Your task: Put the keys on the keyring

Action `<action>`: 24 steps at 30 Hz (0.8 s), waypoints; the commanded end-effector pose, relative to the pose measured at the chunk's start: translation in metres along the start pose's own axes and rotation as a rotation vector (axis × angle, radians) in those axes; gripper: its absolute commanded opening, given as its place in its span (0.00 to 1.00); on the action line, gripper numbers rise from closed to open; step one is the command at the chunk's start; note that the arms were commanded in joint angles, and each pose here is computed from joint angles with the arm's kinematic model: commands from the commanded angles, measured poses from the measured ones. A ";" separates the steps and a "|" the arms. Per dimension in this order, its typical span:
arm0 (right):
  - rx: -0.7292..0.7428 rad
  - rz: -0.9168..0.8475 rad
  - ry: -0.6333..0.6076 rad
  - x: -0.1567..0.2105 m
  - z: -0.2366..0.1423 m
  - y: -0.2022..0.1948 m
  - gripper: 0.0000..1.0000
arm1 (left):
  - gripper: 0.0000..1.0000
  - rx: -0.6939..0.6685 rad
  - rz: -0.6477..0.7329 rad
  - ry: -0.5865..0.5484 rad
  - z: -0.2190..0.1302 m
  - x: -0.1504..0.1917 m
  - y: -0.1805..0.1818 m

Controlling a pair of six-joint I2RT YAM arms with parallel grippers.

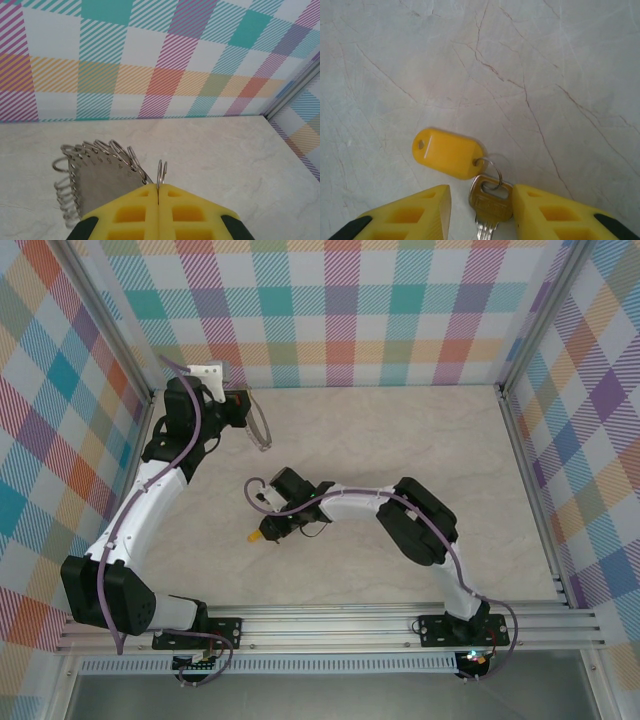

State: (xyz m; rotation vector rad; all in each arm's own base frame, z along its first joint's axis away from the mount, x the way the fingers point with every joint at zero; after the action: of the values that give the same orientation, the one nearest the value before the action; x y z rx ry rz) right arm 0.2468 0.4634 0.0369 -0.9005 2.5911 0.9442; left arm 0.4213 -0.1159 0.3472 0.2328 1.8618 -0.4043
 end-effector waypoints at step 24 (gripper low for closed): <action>0.060 -0.119 -0.023 -0.012 -0.003 0.009 0.35 | 0.00 0.026 -0.013 -0.063 -0.012 -0.023 -0.003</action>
State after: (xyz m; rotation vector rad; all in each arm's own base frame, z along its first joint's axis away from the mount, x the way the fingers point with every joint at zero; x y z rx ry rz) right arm 0.2485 0.4662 0.0343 -0.9742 2.5552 0.8588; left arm 0.4203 -0.1175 0.3469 0.2350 1.8646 -0.4238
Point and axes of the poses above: each hand's point on the last joint's axis, 136 mm out from that joint toward the fingers, its own z axis out along the fingers, its own y axis along the line the jaws close on, x = y × z, the point moved 1 cm from there along -z, back along the fingers, and after that the axes turned 9 degrees about z, right-handed, at the moved point
